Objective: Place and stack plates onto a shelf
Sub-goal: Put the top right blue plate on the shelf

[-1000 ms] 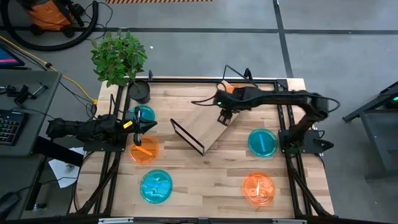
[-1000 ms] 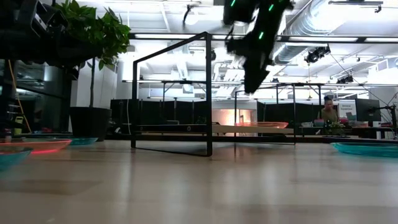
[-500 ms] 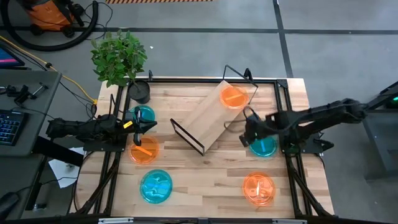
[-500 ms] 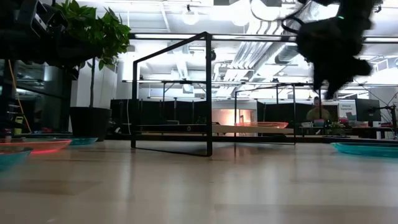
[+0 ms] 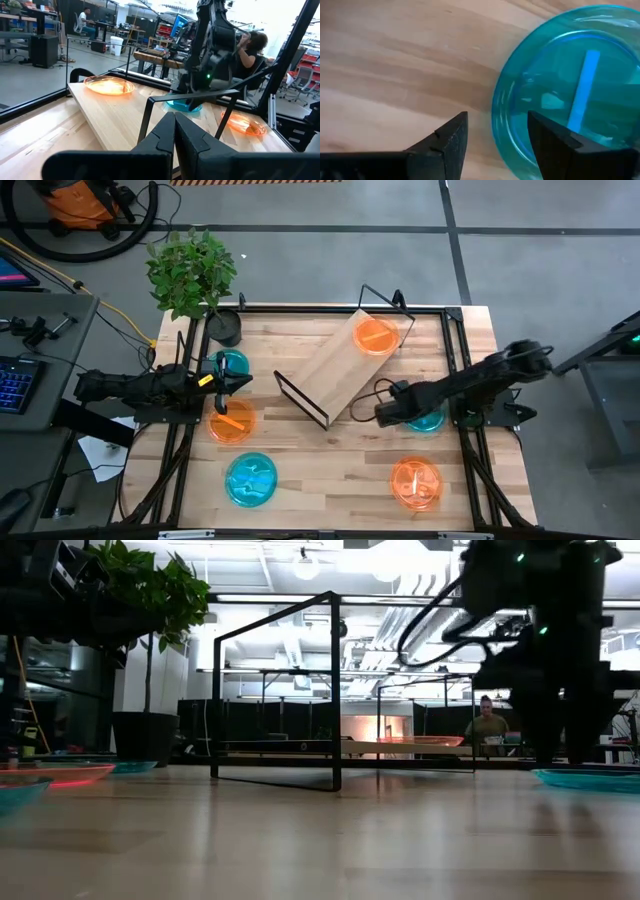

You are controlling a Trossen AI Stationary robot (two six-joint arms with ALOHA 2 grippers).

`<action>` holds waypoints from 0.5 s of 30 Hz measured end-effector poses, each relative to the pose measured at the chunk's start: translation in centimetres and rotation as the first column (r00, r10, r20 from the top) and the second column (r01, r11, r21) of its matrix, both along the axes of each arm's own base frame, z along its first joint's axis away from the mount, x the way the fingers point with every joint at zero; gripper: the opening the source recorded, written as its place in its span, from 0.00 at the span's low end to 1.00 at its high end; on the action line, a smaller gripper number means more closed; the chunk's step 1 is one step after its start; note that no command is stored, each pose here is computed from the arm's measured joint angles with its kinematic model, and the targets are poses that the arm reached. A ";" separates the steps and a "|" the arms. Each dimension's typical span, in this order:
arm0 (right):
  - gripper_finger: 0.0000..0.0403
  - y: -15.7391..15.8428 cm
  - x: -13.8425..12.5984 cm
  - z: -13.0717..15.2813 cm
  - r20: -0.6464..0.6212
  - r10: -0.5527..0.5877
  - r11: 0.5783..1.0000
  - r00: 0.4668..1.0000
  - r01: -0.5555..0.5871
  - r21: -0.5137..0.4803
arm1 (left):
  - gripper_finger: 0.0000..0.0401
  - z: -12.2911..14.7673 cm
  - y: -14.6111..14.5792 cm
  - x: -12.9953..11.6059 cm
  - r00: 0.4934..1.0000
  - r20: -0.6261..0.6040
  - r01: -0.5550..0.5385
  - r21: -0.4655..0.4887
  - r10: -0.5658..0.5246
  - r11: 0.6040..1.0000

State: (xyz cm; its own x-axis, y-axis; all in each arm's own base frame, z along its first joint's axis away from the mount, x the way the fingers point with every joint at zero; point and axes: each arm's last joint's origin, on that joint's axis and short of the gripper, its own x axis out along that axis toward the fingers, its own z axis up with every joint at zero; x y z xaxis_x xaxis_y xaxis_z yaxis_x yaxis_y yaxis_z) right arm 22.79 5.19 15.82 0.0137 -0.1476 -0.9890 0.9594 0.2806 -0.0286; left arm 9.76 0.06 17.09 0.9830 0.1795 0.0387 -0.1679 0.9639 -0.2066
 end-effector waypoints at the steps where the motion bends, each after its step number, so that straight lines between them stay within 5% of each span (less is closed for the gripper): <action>1: 0.46 0.1 0.3 -0.4 -0.017 -0.001 1.000 1.000 0.001 -0.004 | 0.00 0.0 0.0 0.0 1.000 0.000 0.000 0.000 0.000 1.000; 8: 0.39 0.3 1.3 -2.5 -0.121 -0.027 0.999 0.992 0.023 -0.034 | 0.00 0.0 0.0 0.0 1.000 0.000 0.000 0.000 0.000 1.000; 15: 0.04 0.2 1.1 -2.9 -0.159 -0.043 0.997 0.986 0.031 -0.077 | 0.00 0.0 0.0 0.0 1.000 0.000 0.000 0.000 0.000 1.000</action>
State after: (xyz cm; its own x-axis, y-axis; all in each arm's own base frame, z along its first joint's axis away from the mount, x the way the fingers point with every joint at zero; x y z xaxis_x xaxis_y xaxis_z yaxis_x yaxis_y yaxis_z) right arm 23.88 5.40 12.94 -0.1512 -0.2179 -0.9642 0.9504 0.2360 -0.2024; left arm 9.76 0.06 17.10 0.9830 0.1791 0.0390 -0.1675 0.9640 -0.2067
